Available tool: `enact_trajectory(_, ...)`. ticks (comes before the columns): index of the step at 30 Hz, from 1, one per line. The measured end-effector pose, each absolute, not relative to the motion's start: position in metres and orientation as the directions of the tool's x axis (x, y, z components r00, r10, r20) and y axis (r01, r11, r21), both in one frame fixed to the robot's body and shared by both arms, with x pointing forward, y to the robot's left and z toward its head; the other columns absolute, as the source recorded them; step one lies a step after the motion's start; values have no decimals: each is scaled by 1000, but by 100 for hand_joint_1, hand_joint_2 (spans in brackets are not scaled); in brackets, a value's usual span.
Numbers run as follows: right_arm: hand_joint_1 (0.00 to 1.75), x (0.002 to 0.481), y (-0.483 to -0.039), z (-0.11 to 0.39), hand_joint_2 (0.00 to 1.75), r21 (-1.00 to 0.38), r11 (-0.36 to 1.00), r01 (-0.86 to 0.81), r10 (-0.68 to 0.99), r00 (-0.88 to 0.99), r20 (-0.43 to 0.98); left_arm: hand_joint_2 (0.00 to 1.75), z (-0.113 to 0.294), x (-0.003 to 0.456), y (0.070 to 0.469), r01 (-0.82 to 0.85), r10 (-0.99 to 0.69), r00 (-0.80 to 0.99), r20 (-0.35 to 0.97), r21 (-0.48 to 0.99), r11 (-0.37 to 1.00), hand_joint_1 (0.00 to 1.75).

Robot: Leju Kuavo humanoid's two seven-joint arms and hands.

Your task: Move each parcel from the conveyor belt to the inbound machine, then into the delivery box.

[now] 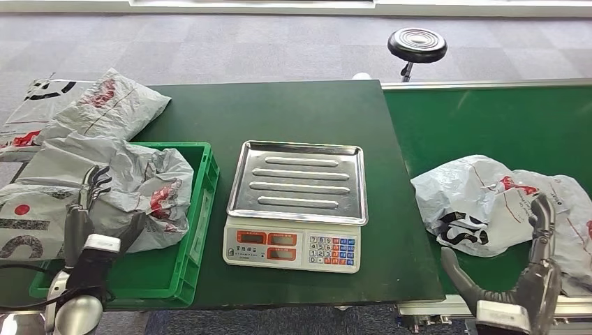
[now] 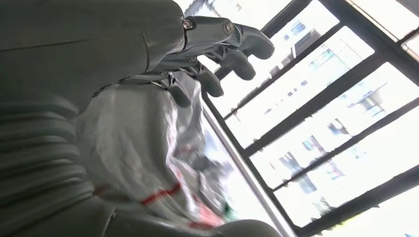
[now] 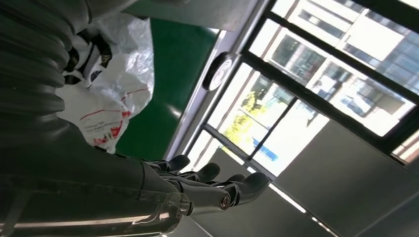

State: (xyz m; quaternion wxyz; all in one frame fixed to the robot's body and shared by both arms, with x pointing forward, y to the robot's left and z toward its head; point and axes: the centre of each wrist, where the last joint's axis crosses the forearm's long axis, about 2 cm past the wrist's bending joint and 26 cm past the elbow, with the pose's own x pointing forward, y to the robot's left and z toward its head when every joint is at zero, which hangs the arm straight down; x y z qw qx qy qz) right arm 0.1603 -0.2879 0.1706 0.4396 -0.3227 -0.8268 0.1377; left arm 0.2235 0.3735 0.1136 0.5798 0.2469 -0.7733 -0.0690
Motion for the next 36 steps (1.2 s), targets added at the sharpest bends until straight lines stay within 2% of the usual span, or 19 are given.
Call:
enact_trajectory(4,0,187,-322,165,175,-691,591,416,803,-223,552,0,120,218,345,-286,-216,-304,928,127,950,0)
enact_trajectory(10,0,239,-376,164,175,-852,313,419,943,-26,333,0,129,222,314,-248,-55,-376,925,-43,968,0)
enact_trajectory(14,0,262,-403,164,175,-892,167,420,976,60,210,0,132,227,304,-235,-20,-406,914,-84,968,0)
enact_trajectory(17,0,275,-421,162,175,-912,5,410,987,144,70,0,134,229,299,-229,3,-424,906,-111,967,0)
enact_trajectory(21,0,295,-452,157,175,-933,-169,318,956,284,-77,0,134,230,292,-209,18,-437,899,-121,970,0)
enact_trajectory(24,0,299,-474,151,175,-941,-236,243,927,345,-144,0,134,230,288,-203,8,-440,898,-109,973,0)
enact_trajectory(29,0,299,-490,142,175,-950,-259,175,912,368,-181,0,133,230,285,-196,8,-440,898,-104,975,0)
enact_trajectory(31,0,299,-493,139,87,-952,-261,161,909,372,-186,0,133,230,285,-194,8,-439,898,-104,975,0)
enact_trajectory(33,0,299,-495,138,87,-956,-258,143,909,373,-189,0,133,230,284,-187,13,-438,899,-105,977,0)
enact_trajectory(35,0,299,-496,136,175,-962,-249,109,906,376,-192,0,132,230,283,-174,17,-435,900,-102,979,0)
enact_trajectory(36,0,299,-497,134,175,-967,-242,83,903,385,-192,0,132,230,283,-170,14,-434,901,-97,981,0)
